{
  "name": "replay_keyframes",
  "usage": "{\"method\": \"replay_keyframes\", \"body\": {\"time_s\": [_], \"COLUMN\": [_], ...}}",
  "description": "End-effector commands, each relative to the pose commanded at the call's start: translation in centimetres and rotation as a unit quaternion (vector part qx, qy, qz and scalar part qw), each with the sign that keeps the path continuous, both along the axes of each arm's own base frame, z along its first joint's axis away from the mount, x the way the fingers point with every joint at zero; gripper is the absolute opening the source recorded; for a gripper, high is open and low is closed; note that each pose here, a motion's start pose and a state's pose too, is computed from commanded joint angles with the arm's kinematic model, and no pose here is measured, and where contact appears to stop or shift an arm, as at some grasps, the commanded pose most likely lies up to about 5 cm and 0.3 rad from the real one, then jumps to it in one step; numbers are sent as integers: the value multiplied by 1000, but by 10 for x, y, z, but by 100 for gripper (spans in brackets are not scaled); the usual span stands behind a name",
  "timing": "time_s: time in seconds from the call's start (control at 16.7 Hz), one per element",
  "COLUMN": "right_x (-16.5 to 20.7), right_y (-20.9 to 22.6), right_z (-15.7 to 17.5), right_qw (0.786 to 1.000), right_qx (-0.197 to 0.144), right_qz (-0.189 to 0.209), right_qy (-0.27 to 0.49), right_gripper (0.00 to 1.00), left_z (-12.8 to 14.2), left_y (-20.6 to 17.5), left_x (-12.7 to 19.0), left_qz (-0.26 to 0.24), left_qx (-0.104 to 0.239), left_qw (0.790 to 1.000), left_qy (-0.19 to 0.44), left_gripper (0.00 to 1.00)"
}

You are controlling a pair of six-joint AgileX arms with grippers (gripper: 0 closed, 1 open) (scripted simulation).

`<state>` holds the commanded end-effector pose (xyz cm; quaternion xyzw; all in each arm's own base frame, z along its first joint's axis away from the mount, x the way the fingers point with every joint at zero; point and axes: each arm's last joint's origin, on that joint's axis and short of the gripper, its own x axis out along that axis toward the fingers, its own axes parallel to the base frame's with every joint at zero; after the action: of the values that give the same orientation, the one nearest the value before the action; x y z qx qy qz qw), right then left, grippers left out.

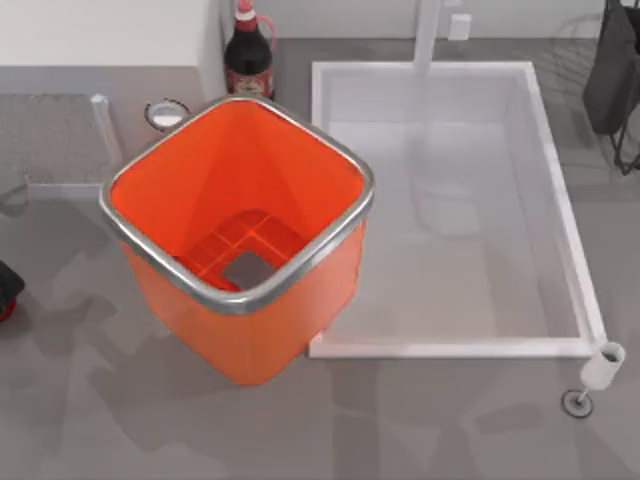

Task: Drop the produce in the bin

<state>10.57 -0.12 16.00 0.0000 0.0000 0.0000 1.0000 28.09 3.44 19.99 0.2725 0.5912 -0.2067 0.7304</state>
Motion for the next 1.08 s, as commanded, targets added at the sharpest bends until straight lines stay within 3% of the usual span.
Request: {"method": "replay_keyframes", "body": {"time_s": [0.18, 0.42, 0.84, 1.08], "right_x": [0, 0, 0, 0], "right_y": [0, 0, 0, 0], "right_z": [0, 0, 0, 0], "right_qw": [1000, 1000, 1000, 1000], "right_qx": [0, 0, 0, 0], "right_qz": [0, 0, 0, 0], "right_qy": [0, 0, 0, 0], "right_gripper": [100, 100, 100, 100], "left_z": [-15, -21, -22, -37], "left_y": [8, 14, 12, 12], "left_x": [29, 50, 47, 34], "left_qz": [-40, -67, -69, -68], "left_qx": [-1, -2, -2, -2], "left_qw": [997, 994, 993, 993], "left_qy": [66, 92, 92, 93], "left_gripper": [100, 100, 100, 100]}}
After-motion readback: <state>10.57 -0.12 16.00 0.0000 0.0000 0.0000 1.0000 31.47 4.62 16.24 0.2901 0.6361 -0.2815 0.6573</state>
